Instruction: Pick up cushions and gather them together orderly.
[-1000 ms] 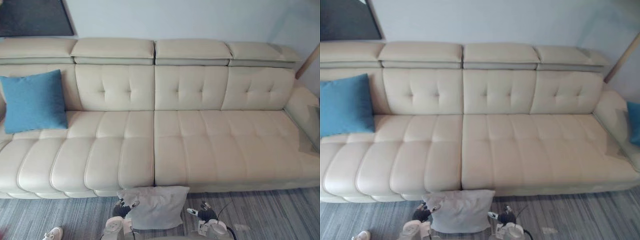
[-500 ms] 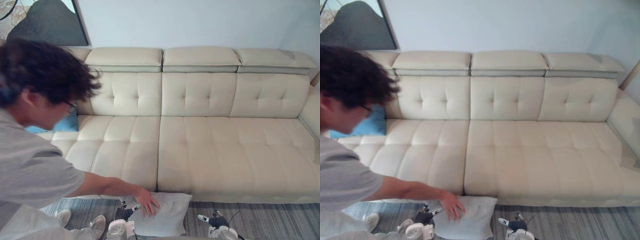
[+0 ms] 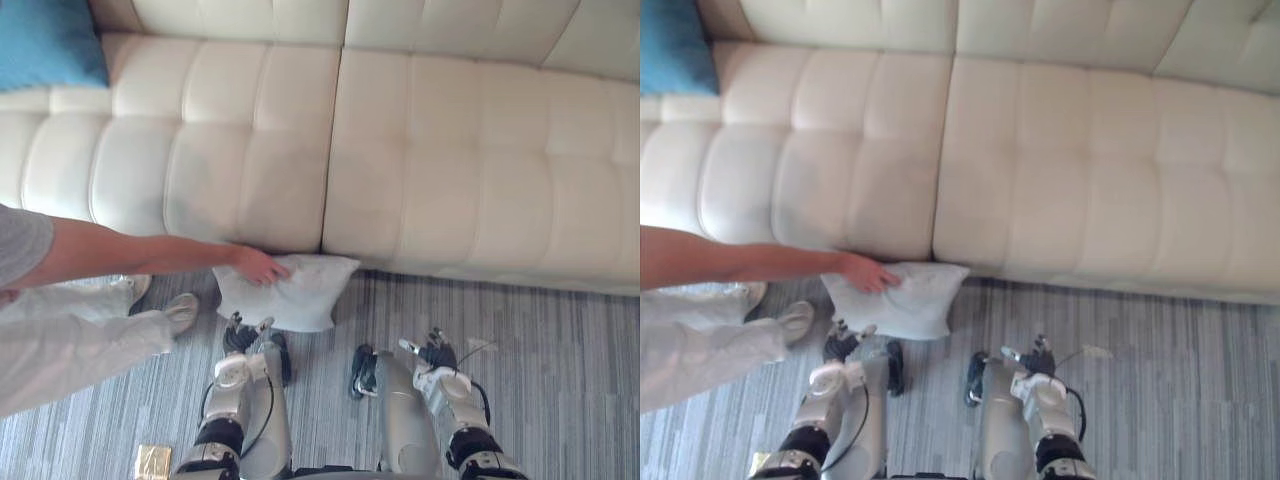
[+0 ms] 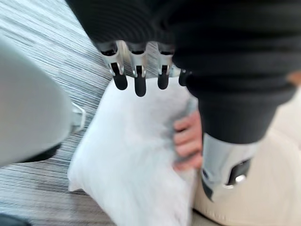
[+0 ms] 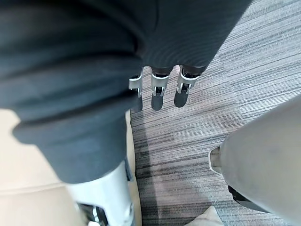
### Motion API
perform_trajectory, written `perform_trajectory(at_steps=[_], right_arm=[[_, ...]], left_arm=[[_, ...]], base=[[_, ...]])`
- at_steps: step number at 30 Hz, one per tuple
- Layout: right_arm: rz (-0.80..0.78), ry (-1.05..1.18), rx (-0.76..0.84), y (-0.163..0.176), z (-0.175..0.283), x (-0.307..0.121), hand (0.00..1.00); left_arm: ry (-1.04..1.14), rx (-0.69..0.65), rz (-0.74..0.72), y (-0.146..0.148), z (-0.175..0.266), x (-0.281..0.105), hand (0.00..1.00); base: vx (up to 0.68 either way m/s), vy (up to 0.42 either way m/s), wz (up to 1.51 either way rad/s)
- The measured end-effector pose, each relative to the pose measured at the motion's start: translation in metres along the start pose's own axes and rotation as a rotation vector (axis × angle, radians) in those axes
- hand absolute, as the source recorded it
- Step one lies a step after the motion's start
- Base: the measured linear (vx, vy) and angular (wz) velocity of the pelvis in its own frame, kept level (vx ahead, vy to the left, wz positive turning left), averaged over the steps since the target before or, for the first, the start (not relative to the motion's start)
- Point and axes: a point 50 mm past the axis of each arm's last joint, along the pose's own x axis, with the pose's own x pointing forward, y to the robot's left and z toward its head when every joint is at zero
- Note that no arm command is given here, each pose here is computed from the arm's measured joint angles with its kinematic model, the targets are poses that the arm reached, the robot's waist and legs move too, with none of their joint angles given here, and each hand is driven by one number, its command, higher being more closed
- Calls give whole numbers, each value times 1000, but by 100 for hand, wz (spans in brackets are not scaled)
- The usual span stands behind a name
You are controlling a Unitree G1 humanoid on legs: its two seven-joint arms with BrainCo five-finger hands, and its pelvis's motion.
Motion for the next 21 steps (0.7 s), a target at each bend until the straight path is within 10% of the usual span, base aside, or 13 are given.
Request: perform_trajectory(at_steps=[12, 21], right_arm=[[45, -118, -8, 26, 37, 6, 0], [69, -11, -75, 19, -17, -15, 0]], left_arm=[[-82, -19, -43, -24, 27, 4, 0], [9, 38, -102, -31, -11, -15, 0]], base=[[13, -7, 2], [55, -19, 6]])
